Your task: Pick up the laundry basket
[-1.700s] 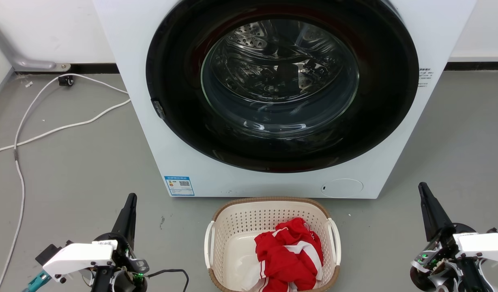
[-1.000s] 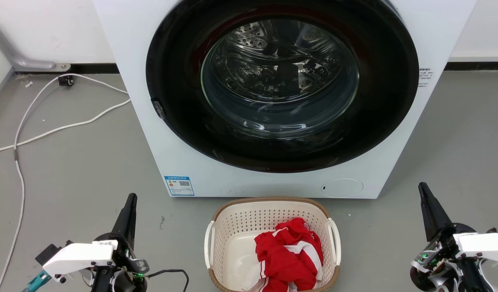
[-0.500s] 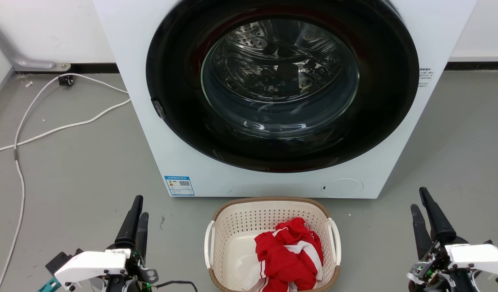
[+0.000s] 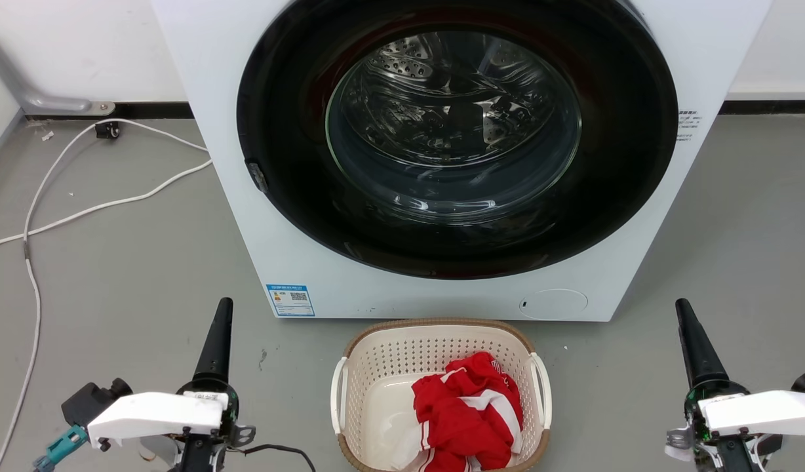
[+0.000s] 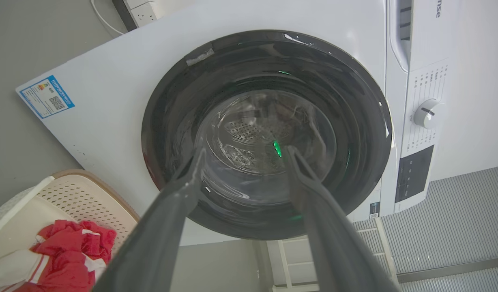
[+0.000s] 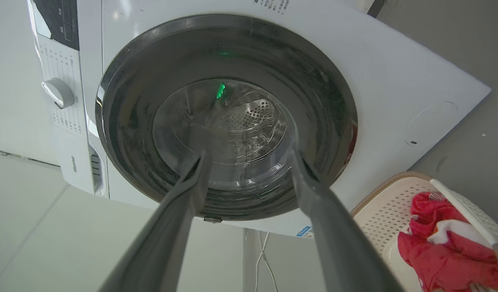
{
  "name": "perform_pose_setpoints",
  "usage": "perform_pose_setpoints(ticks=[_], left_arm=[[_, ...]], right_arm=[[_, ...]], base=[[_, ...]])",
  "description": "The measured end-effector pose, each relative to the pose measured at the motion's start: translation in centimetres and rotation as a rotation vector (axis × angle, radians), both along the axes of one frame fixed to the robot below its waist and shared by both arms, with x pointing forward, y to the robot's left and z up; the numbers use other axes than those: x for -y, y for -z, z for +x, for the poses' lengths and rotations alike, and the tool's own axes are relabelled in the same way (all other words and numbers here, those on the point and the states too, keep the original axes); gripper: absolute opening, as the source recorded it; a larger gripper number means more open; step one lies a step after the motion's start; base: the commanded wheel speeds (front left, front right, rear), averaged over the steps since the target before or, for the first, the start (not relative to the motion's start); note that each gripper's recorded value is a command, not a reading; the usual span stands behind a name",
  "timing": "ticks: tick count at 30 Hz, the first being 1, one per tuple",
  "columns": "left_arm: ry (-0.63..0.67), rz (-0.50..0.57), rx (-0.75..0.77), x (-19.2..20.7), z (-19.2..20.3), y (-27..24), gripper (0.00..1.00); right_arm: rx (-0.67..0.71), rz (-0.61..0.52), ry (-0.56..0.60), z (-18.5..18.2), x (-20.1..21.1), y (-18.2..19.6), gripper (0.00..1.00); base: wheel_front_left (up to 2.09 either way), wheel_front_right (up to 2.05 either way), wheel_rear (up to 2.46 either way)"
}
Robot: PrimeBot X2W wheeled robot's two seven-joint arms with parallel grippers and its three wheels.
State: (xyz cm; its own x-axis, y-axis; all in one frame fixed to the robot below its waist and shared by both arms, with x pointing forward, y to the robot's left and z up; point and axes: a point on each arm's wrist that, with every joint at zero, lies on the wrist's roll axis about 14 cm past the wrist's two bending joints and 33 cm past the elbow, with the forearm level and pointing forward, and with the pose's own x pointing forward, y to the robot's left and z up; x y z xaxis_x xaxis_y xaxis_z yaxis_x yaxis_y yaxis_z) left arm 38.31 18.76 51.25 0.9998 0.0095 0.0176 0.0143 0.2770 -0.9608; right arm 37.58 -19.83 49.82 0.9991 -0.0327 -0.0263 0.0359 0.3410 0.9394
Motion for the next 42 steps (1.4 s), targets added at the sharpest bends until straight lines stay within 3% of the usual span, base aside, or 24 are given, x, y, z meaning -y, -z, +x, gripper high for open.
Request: perform_pose_setpoints(ticks=[14,42], left_arm=[[0.004,0.33,0.023,0.9,0.1,-1.1,1.0],[-0.002,0.785,0.059,2.1,-0.1,-1.3,1.0]], right_arm=[[0.044,-0.397,-0.026,0.1,-0.8,-1.5,1.0],[0.089,-0.822,-0.074,-0.5,-2.2,-2.6,1.0]], base=[[0.0,0.0,0.0],[0.0,0.0,0.0]])
